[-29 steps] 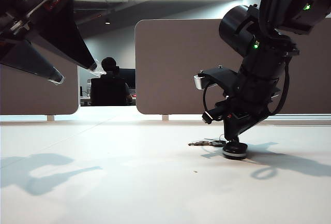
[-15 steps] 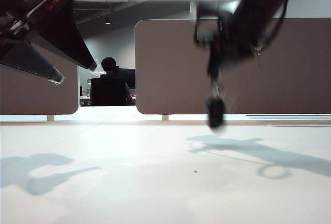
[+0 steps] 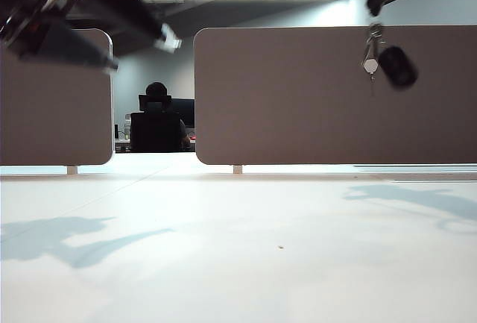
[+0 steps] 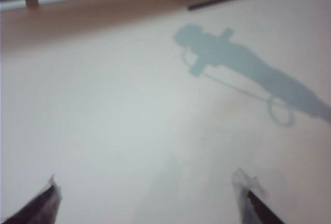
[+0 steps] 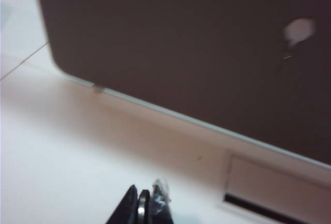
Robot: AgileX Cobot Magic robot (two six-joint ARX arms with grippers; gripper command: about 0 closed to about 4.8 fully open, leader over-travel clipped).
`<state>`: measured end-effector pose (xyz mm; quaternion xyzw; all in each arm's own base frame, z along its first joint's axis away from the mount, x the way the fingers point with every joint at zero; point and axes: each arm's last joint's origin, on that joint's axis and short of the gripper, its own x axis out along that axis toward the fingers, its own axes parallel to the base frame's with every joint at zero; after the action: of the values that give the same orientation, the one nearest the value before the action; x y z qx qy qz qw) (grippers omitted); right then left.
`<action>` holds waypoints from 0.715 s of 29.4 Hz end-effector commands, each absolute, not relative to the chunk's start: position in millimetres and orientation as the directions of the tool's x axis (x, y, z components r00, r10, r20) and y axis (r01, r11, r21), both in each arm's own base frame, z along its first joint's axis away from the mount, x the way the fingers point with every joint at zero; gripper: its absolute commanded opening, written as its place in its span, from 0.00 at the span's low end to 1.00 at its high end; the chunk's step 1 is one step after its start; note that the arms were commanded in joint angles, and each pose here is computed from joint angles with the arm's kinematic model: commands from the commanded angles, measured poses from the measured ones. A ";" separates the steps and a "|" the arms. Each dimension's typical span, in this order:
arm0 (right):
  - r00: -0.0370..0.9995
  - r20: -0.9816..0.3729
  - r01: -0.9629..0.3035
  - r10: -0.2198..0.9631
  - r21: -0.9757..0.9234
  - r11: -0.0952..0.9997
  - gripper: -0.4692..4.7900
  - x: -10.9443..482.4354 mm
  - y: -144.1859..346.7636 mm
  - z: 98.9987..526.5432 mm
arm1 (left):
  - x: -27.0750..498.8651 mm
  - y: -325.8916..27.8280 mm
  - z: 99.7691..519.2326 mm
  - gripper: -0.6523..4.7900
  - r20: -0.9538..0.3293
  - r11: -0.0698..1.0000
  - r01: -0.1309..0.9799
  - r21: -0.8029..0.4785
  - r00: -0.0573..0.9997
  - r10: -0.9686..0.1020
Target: Hang the bunch of keys on the hook.
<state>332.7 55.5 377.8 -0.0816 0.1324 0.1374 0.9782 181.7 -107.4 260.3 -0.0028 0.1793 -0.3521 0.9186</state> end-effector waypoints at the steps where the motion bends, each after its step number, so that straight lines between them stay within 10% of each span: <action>1: 0.947 -0.212 -0.272 0.243 -0.120 0.955 0.09 349.0 35.1 393.2 | 188.2 -111.4 284.3 1.00 -0.226 0.741 0.661 -0.114 0.709 -0.668; 21: 0.996 -0.018 -0.087 0.086 -0.150 0.985 0.09 507.1 5.5 372.0 | 234.0 -128.1 305.8 1.00 -0.211 0.865 0.492 0.097 0.860 -0.465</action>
<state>504.2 8.0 370.1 -0.0755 0.0278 0.0568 0.9951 232.6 -127.2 300.5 0.0762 0.1101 -0.2502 0.9589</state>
